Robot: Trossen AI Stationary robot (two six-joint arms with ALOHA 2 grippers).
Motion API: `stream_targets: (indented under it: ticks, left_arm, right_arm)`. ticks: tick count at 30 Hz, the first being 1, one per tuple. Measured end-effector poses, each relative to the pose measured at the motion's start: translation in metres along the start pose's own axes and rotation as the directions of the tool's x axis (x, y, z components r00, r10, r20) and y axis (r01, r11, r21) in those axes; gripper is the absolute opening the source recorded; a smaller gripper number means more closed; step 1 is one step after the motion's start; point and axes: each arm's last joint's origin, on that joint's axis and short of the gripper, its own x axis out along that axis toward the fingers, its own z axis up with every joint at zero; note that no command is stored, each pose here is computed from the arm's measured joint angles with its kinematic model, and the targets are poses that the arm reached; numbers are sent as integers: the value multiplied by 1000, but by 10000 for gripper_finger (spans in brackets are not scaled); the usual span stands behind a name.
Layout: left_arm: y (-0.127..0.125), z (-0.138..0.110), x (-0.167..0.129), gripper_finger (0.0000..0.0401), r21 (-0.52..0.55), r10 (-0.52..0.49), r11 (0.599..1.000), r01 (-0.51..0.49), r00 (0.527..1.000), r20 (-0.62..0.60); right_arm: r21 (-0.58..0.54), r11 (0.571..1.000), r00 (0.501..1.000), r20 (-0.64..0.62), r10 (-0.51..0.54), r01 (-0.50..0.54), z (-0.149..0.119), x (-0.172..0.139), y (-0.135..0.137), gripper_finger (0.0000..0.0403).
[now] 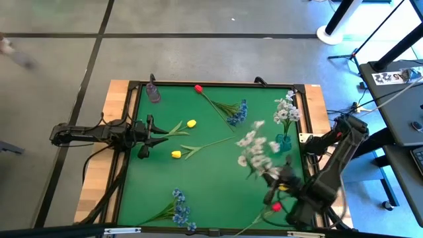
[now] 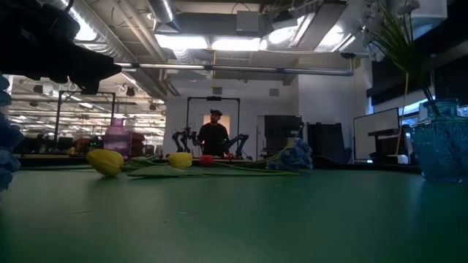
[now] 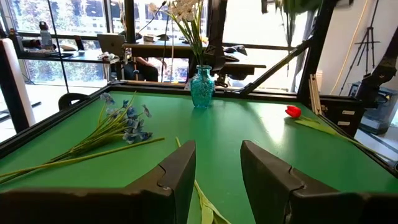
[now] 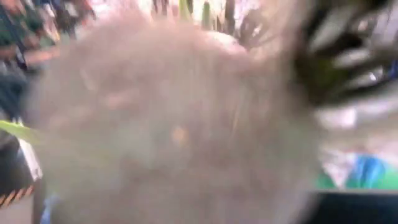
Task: Sort flowers into vase by color
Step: Put the white flowers into the blue vase
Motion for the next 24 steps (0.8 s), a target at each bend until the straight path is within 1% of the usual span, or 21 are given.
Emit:
stream_targets:
  ticks: [2,4,7,9,11,13,15,17,21,24]
  left_arm:
    - [0,0,0,124,0,0,1000,0,1000,0]
    - [0,0,0,124,0,0,1000,0,1000,0]
    - [0,0,0,124,0,0,1000,0,1000,0]
    - [0,0,0,124,0,0,1000,0,1000,0]
    - [0,0,0,124,0,0,1000,0,1000,0]
    - [0,0,0,124,0,0,1000,0,1000,0]
    - [0,0,0,124,0,0,1000,0,1000,0]
    - [0,0,0,124,0,0,1000,0,1000,0]
    - [0,0,0,124,0,0,1000,0,1000,0]
    - [0,0,0,124,0,0,1000,0,1000,0]
  right_arm:
    - [-64,998,997,71,10,-5,11,-10,-12,3]
    - [-138,990,997,74,30,-20,18,-20,-25,2]
    - [-236,971,998,23,56,-49,28,-32,-45,2]
    - [-269,961,998,-19,65,-68,33,-38,-58,2]
    - [-278,956,994,-69,79,-95,37,-43,-66,2]
    - [-319,941,991,-102,81,-110,40,-43,-76,2]
    - [-297,948,989,-126,83,-117,43,-42,-86,2]
    - [-283,952,986,-149,77,-117,40,-40,-100,2]
    - [-256,961,976,-211,47,-102,23,-34,-125,2]
    - [-209,974,975,-219,37,-83,18,-30,-141,2]
